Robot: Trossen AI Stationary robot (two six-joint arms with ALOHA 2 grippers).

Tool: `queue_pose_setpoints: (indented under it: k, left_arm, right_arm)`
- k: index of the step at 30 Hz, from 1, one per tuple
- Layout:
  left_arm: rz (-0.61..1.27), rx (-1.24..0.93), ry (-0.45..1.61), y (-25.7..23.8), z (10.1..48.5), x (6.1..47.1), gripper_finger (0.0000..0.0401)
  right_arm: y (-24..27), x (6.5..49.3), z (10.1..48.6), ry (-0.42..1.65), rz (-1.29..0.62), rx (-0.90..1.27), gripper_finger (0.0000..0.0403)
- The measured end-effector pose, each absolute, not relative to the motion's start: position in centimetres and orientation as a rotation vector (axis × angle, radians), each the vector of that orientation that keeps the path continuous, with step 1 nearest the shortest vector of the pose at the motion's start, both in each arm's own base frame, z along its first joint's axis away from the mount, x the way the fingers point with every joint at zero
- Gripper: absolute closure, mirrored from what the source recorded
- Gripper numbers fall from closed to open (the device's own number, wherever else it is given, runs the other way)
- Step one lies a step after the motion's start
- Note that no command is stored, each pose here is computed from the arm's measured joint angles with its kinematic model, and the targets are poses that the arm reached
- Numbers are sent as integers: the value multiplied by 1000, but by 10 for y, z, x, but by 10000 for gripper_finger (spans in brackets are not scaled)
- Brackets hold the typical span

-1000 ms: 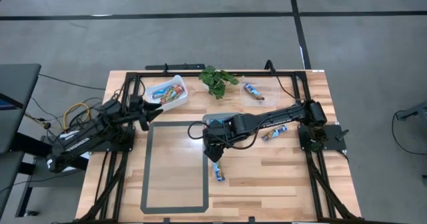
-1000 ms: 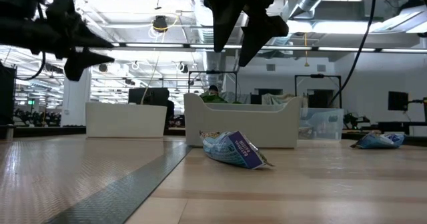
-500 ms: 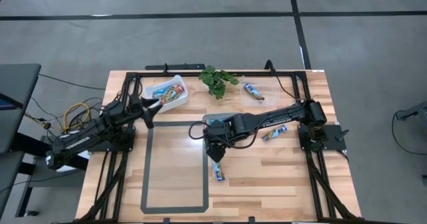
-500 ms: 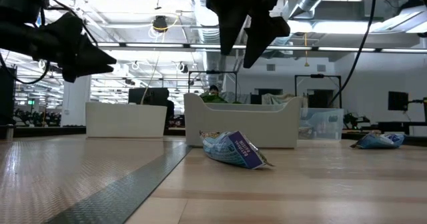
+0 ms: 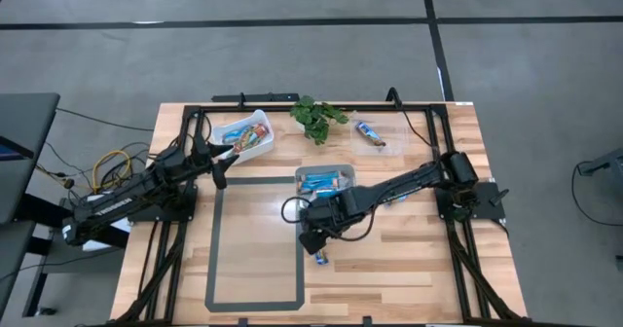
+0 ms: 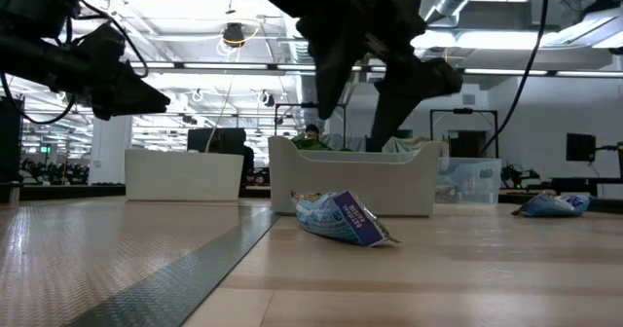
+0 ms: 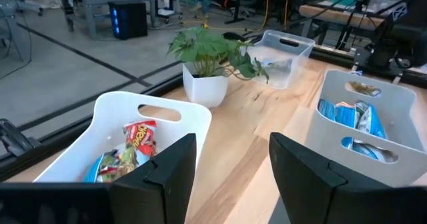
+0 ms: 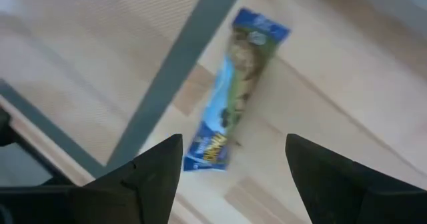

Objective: Pick and place Granola Bars by type
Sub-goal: Put the blue granola bar into the transparent bin

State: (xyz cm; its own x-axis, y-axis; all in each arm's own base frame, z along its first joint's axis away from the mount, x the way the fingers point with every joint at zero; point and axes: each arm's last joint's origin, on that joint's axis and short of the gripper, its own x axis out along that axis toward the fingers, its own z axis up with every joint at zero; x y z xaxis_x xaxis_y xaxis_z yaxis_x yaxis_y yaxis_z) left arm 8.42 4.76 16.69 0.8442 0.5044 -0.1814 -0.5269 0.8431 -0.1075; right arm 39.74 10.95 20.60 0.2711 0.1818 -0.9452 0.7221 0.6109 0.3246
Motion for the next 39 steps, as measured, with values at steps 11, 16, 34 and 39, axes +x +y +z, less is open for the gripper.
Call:
queue_pose_setpoints:
  k: [11,16,34,39]
  left_arm:
    - [548,-176,145,48,166,84,218]
    - [548,-169,147,48,166,84,218]
    - [548,-176,144,48,166,84,218]
    - [549,-172,145,48,166,84,218]
  right_arm:
    - [110,394,174,1225,-433,908,143]
    - [105,397,168,1176,-413,931,143]
    - [114,424,139,1310,-439,812,183]
    - [109,425,140,1310,-448,818,269]
